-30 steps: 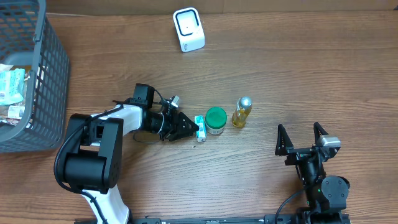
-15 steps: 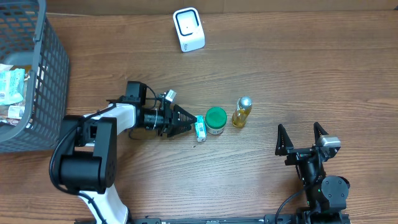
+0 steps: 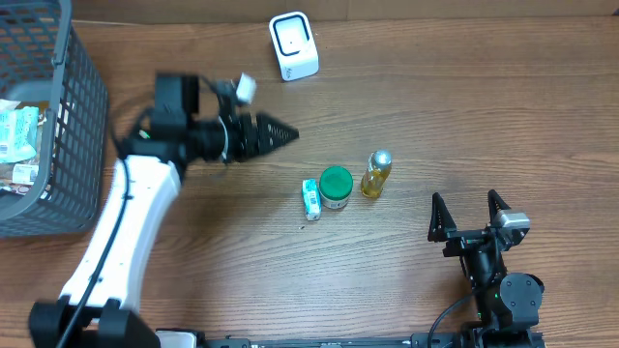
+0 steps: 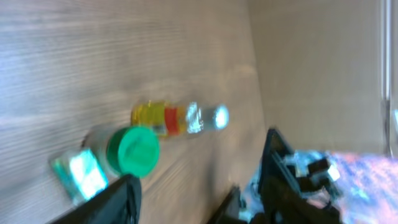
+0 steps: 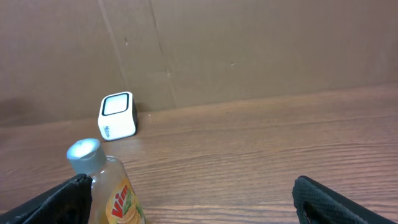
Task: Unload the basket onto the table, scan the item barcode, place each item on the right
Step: 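Move the left gripper over and down into the grey basket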
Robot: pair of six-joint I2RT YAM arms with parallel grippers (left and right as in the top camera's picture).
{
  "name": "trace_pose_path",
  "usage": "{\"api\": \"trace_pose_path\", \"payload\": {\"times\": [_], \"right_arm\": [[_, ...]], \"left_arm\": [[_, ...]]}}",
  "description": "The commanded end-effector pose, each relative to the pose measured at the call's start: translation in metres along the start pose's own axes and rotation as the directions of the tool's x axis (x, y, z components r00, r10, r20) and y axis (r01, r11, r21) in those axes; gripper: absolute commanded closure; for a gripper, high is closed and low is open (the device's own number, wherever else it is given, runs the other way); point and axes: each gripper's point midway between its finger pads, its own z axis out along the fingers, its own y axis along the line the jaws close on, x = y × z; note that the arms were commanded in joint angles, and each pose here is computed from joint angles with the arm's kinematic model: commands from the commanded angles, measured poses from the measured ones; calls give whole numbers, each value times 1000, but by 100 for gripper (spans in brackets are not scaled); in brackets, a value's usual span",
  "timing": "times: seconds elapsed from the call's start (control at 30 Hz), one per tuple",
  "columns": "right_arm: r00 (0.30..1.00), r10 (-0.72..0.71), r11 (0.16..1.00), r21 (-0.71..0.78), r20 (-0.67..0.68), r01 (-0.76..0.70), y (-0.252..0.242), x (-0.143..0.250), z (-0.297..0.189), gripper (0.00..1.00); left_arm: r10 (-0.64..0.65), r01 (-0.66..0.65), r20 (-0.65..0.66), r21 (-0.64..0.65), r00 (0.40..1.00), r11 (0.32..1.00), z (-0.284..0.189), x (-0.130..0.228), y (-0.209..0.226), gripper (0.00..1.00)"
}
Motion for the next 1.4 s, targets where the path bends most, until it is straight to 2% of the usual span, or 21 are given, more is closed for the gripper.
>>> {"api": "trace_pose_path", "payload": {"times": [0.0, 0.07, 0.17, 0.3, 0.4, 0.53, 0.67, 0.73, 0.83, 0.9, 1.13, 1.37], "right_arm": [[1000, 4, 1000, -1, 1, -4, 0, 3, 0, 0], [1000, 4, 1000, -1, 1, -4, 0, 3, 0, 0], [1000, 4, 1000, -1, 1, -4, 0, 3, 0, 0], [1000, 4, 1000, -1, 1, -4, 0, 3, 0, 0], [1000, 3, 1000, -1, 1, -3, 0, 3, 0, 0], [1000, 4, 1000, -1, 1, -4, 0, 3, 0, 0], [1000, 4, 1000, -1, 1, -4, 0, 3, 0, 0], [1000, 4, 1000, -1, 1, -4, 0, 3, 0, 0], [1000, 4, 1000, -1, 1, -4, 0, 3, 0, 0], [1000, 4, 1000, -1, 1, -4, 0, 3, 0, 0], [1000, 4, 1000, -1, 1, -4, 0, 3, 0, 0], [1000, 4, 1000, -1, 1, -4, 0, 3, 0, 0]], "left_arm": [[168, -127, 172, -228, 971, 965, -50, -50, -33, 29], [217, -132, 226, -340, 950, 931, -82, -65, -51, 24], [328, -174, 285, -454, 901, 874, -126, -80, -83, 26], [455, -160, 371, -606, 810, 779, -185, -93, -113, 20], [543, -44, 450, -740, 708, 671, -238, -107, -120, 11], [636, 152, 514, -831, 575, 535, -298, -120, -125, 0], [751, 244, 473, -881, 461, 405, -336, -139, -137, 0], [800, 278, 409, -909, 440, 312, -350, -145, -140, 0], [835, 339, 323, -924, 445, 177, -368, -151, -137, 0], [834, 343, 288, -931, 471, 127, -371, -155, -128, 0], [807, 337, 282, -935, 518, 110, -378, -167, -96, 0], [746, 339, 281, -938, 604, 79, -397, -177, -36, 0]]}}
